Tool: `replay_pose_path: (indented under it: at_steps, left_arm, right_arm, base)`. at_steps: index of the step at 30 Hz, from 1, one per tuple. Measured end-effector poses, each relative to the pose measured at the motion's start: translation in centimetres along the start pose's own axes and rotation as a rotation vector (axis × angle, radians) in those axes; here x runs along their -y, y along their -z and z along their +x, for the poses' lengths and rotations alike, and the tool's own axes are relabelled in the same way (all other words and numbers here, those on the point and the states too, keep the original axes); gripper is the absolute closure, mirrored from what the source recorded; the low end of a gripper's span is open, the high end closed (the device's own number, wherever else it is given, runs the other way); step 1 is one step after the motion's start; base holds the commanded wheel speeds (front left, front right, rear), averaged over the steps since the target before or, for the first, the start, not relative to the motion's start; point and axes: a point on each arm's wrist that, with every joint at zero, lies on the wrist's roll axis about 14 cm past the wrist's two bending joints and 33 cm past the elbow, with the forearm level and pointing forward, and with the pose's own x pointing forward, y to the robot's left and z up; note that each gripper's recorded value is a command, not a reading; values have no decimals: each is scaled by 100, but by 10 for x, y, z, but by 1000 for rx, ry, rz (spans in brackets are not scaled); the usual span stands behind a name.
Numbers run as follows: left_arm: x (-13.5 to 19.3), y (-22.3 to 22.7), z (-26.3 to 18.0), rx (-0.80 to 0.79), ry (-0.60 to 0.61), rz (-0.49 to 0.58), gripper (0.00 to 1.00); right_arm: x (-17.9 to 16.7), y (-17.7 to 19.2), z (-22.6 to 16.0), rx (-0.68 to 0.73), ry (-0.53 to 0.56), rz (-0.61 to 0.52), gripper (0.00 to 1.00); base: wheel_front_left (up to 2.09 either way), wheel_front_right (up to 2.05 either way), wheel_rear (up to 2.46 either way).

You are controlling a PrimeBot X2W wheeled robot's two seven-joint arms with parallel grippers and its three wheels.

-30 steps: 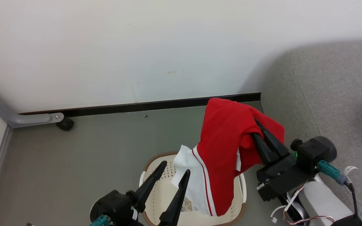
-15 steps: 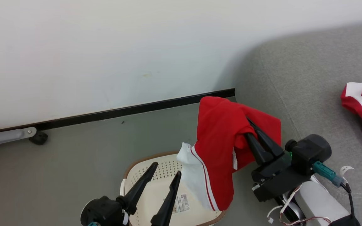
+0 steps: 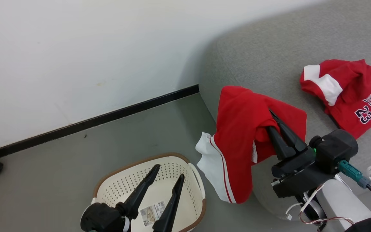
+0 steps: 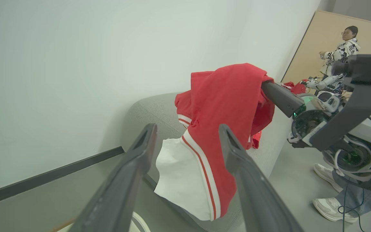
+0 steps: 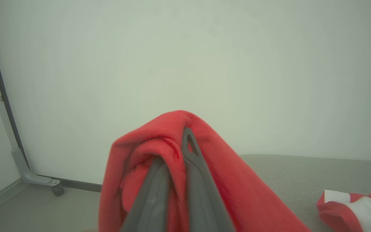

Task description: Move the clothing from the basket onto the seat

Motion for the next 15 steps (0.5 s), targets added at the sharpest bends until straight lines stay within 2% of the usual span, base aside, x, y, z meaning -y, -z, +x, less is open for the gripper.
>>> replay_pose_path:
  at_steps: [15]
  left_arm:
    - [28, 19, 26, -38, 149, -45, 0]
  right_arm:
    - [72, -17, -41, 2, 217, -97, 100]
  base:
    - [0, 0, 0]
